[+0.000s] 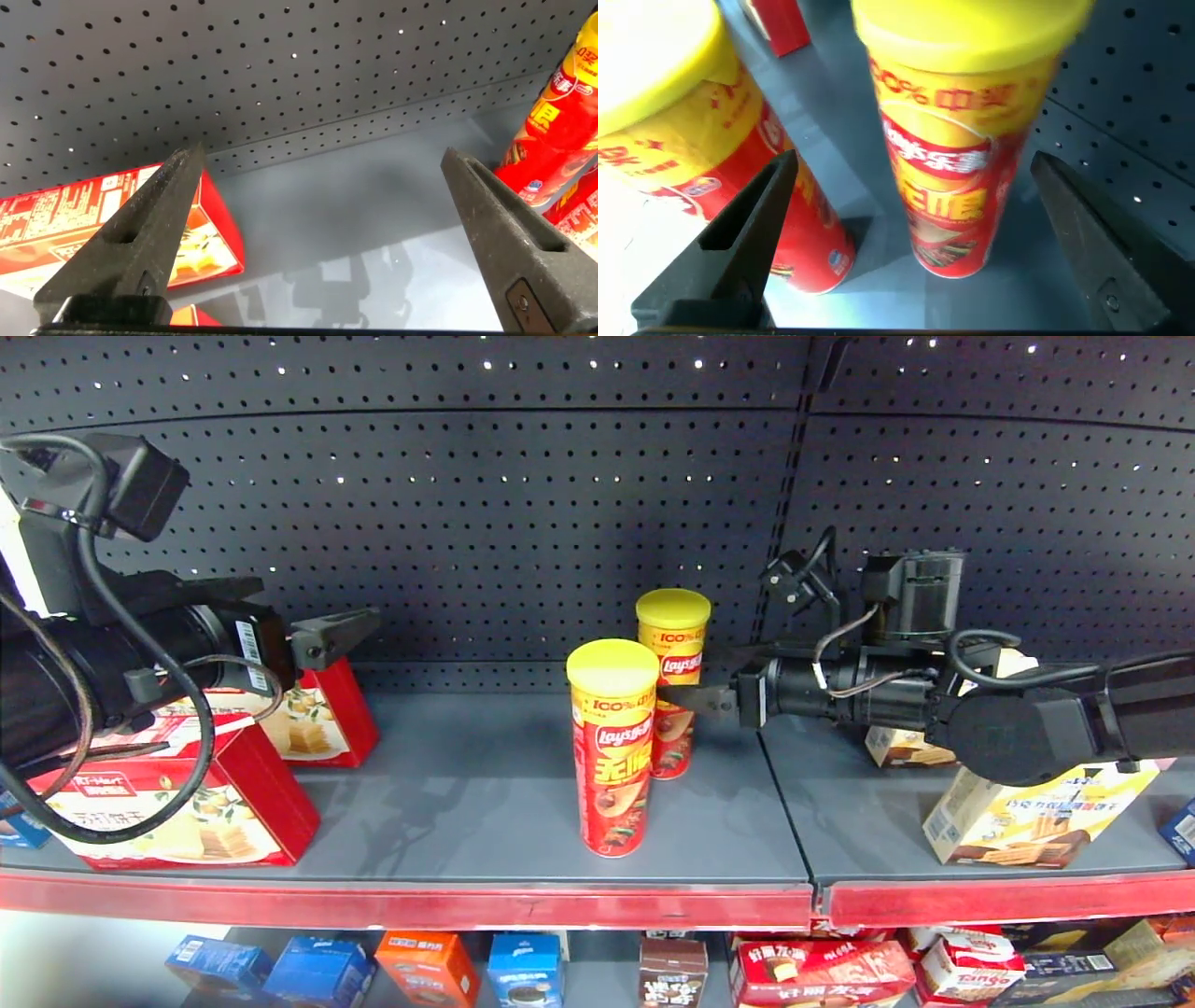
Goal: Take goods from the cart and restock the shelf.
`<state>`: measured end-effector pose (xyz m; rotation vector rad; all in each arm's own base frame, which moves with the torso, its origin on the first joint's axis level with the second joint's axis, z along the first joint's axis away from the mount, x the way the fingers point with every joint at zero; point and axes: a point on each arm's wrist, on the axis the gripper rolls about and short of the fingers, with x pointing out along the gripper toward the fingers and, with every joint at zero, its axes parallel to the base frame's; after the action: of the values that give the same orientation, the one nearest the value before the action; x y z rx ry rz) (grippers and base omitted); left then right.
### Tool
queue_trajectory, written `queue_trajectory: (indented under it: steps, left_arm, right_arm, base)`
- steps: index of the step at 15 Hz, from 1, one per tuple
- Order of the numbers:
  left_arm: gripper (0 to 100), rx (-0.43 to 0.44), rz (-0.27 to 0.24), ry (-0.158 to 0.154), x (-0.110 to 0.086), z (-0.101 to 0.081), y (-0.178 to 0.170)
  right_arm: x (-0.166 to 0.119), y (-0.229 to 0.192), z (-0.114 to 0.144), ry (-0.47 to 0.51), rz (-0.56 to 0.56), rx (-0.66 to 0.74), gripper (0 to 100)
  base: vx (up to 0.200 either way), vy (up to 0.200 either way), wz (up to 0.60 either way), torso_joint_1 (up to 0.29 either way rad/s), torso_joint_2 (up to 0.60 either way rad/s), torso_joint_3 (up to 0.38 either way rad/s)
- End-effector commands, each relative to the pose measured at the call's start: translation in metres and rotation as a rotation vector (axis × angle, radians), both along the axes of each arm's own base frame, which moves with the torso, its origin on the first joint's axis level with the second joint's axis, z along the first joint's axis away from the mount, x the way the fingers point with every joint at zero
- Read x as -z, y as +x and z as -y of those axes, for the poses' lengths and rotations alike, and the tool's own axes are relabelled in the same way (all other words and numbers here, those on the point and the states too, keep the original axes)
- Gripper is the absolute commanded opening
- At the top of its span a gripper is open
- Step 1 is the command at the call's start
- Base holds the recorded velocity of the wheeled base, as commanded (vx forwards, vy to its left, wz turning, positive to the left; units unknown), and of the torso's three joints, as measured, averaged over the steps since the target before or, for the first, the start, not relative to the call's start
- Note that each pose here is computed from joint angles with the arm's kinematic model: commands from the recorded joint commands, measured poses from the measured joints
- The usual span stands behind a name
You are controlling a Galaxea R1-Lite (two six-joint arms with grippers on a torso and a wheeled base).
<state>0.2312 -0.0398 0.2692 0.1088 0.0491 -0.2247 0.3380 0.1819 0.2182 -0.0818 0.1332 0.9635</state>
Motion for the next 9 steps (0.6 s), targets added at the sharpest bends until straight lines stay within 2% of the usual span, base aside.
queue_trajectory:
  steps: [1,9]
  left_arm:
    - [100,0.001,0.001,0.0,0.0,0.0,0.0]
    - [100,0.002,-0.001,0.0,0.002,0.001,0.004]
  right_arm:
    - [0.005,0.005,0.001,-0.005,-0.009,0.009,100]
    - [-0.006,0.002,0.008,0.008,0.017,0.021,100]
  base:
    - [0.0,0.0,0.0,0.0,0.0,0.0]
    - [0.0,0.0,0.0,0.0,0.0,0.0]
